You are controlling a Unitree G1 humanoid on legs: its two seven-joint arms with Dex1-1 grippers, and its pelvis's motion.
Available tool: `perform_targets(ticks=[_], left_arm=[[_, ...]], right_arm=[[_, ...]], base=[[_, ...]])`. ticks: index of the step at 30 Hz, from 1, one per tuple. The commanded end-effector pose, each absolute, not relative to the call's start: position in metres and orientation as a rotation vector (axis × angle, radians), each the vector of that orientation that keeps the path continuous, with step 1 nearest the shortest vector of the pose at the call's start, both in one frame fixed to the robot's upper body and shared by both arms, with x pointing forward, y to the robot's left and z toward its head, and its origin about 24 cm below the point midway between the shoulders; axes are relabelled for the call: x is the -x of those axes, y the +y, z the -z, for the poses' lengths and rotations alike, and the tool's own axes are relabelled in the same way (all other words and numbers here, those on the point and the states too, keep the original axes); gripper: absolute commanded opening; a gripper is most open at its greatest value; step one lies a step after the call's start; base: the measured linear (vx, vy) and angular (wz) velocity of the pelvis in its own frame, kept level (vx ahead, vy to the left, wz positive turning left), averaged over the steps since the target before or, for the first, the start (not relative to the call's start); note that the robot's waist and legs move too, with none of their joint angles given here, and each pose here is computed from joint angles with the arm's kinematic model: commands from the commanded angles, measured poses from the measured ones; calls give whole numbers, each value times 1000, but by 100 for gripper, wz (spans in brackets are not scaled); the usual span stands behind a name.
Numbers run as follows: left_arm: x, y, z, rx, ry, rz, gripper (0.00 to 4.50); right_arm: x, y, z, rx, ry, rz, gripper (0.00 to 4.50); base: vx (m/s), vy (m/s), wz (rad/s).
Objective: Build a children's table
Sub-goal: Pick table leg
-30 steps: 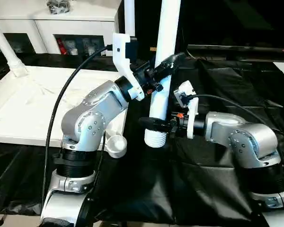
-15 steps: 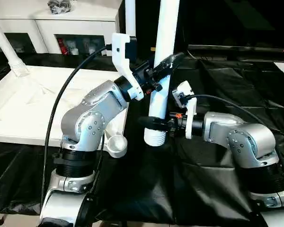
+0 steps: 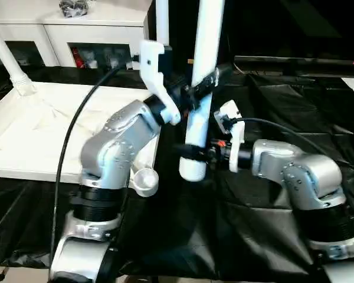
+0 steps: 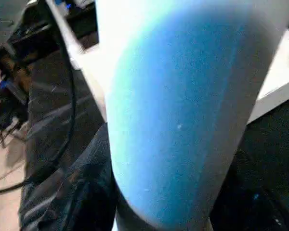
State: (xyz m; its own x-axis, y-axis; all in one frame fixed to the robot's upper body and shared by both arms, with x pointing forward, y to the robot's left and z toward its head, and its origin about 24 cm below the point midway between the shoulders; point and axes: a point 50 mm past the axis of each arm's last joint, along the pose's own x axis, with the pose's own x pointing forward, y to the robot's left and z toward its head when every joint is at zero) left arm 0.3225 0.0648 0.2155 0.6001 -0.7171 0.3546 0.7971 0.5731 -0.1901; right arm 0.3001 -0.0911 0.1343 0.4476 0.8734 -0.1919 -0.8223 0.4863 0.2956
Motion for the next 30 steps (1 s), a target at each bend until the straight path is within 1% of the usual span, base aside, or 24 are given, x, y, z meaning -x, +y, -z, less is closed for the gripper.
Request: perform_targets(ticks=[1, 2, 3, 7, 9, 11, 12, 14, 16, 18, 20, 21, 23, 28, 30], left_arm=[[-322, 70, -214, 334, -278, 851, 295], [-322, 70, -214, 334, -278, 850, 295], [-319, 74, -212, 346, -274, 827, 295], [-315, 82, -202, 320, -227, 787, 295], [-315, 89, -196, 268, -218, 732, 295], [-314, 104, -180, 172, -179, 628, 295], [-311, 111, -168, 97, -145, 577, 295], [-306, 117, -156, 28, -111, 541, 295], [-298, 123, -142, -31, -94, 493, 295], [-293, 131, -130, -13, -84, 408, 295], [-292, 134, -126, -10, -83, 366, 295], [-291, 138, -119, -11, -90, 292, 295], [-291, 142, -114, 22, -90, 232, 295], [-289, 144, -114, -4, -104, 213, 295], [-288, 145, -114, -9, -110, 206, 295]], right_arm=[[-305, -101, -141, -186, 262, -966, 191], [-305, -101, -141, -187, 261, -964, 191], [-307, -107, -143, -208, 215, -891, 191], [-307, -120, -145, -233, 137, -771, 191], [-306, -126, -145, -219, 111, -716, 191], [-304, -138, -138, -153, 123, -614, 191], [-302, -145, -132, -113, 129, -555, 191], [-299, -150, -127, -93, 131, -509, 191], [-293, -155, -116, -76, 155, -440, 191], [-288, -160, -105, -11, 163, -358, 191], [-286, -161, -101, 8, 168, -328, 191], [-284, -166, -95, 42, 171, -259, 191], [-282, -169, -97, 65, 106, -195, 191], [-281, -169, -97, 6, 70, -181, 191], [-281, -169, -97, 0, 64, -173, 191]], base=[[0, 0, 0], [0, 0, 0], [0, 0, 0], [0, 0, 0], [0, 0, 0], [0, 0, 0], [0, 0, 0], [0, 0, 0], [0, 0, 0], [0, 0, 0], [0, 0, 0], [0, 0, 0], [0, 0, 0], [-1, 12, -1], [4, 98, -16]])
